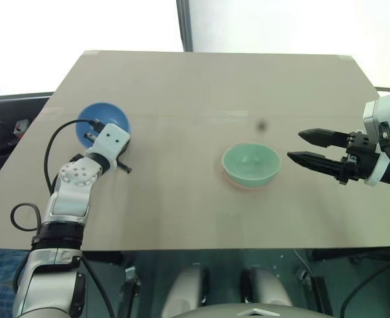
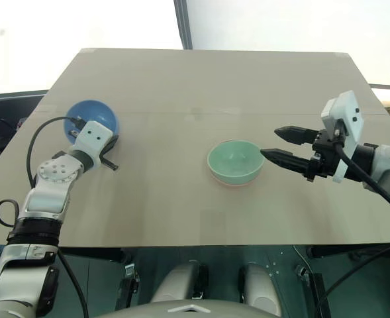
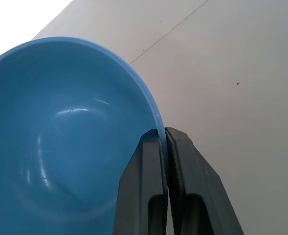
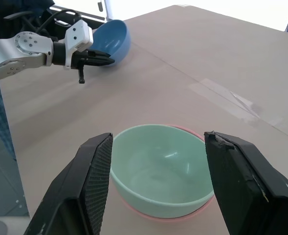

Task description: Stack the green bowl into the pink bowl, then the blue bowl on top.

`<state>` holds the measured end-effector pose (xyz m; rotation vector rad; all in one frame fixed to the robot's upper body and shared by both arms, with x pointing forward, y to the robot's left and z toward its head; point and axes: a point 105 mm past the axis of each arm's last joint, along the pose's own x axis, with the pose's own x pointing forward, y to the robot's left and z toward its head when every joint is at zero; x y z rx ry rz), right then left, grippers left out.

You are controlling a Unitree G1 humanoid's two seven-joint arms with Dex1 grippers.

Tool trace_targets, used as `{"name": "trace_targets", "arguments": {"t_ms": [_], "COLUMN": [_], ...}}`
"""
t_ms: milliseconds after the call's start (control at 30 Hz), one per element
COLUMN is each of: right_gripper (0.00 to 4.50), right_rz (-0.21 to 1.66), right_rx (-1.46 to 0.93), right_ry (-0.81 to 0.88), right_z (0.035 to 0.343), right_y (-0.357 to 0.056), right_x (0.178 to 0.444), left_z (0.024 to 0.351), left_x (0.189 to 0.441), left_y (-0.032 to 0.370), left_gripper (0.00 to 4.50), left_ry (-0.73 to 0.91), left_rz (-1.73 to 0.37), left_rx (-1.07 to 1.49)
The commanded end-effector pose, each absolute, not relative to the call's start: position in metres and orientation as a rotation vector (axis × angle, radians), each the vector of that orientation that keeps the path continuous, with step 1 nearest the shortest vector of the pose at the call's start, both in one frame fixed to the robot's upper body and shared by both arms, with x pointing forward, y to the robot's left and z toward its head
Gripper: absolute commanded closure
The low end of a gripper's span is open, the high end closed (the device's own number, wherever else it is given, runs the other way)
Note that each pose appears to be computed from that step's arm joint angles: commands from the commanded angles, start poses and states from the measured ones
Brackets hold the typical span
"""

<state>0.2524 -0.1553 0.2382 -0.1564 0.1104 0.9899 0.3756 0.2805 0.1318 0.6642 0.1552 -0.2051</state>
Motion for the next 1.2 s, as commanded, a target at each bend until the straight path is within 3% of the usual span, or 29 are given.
{"name": "trace_targets", "arguments": {"t_ms": [33, 200, 433, 633, 867, 967, 1200], "right_gripper": [1.36, 1.36, 1.36, 1.36, 1.36, 1.36, 1.36], "right_rz": [0.990, 1.004, 1.035, 1.008, 0.974, 0.958, 0.949], "right_rx": [-0.186, -0.186, -0.177, -0.189, -0.195, -0.197, -0.193], "right_ry": [0.069, 0.076, 0.063, 0.047, 0.042, 0.046, 0.056], "right_z": [0.249, 0.252, 0.257, 0.258, 0.257, 0.256, 0.254], "right_y": [-0.157, -0.161, -0.162, -0.167, -0.170, -0.172, -0.174], "right_x": [0.248, 0.241, 0.230, 0.230, 0.226, 0.224, 0.222], "left_z": [0.148, 0.184, 0.187, 0.189, 0.188, 0.189, 0.211], "left_x": [0.379, 0.383, 0.341, 0.306, 0.295, 0.295, 0.296], "left_y": [0.271, 0.201, 0.115, 0.080, 0.063, 0.061, 0.052], "left_gripper": [4.42, 4.42, 4.42, 4.42, 4.42, 3.57, 0.76], "left_ry": [0.089, -0.126, -0.250, -0.317, -0.372, -0.361, -0.487], "left_rz": [-0.229, -0.489, -1.114, -1.514, -1.711, -1.746, -1.705], "left_rx": [0.661, 0.633, 0.884, 1.038, 1.087, 1.052, 0.948]}}
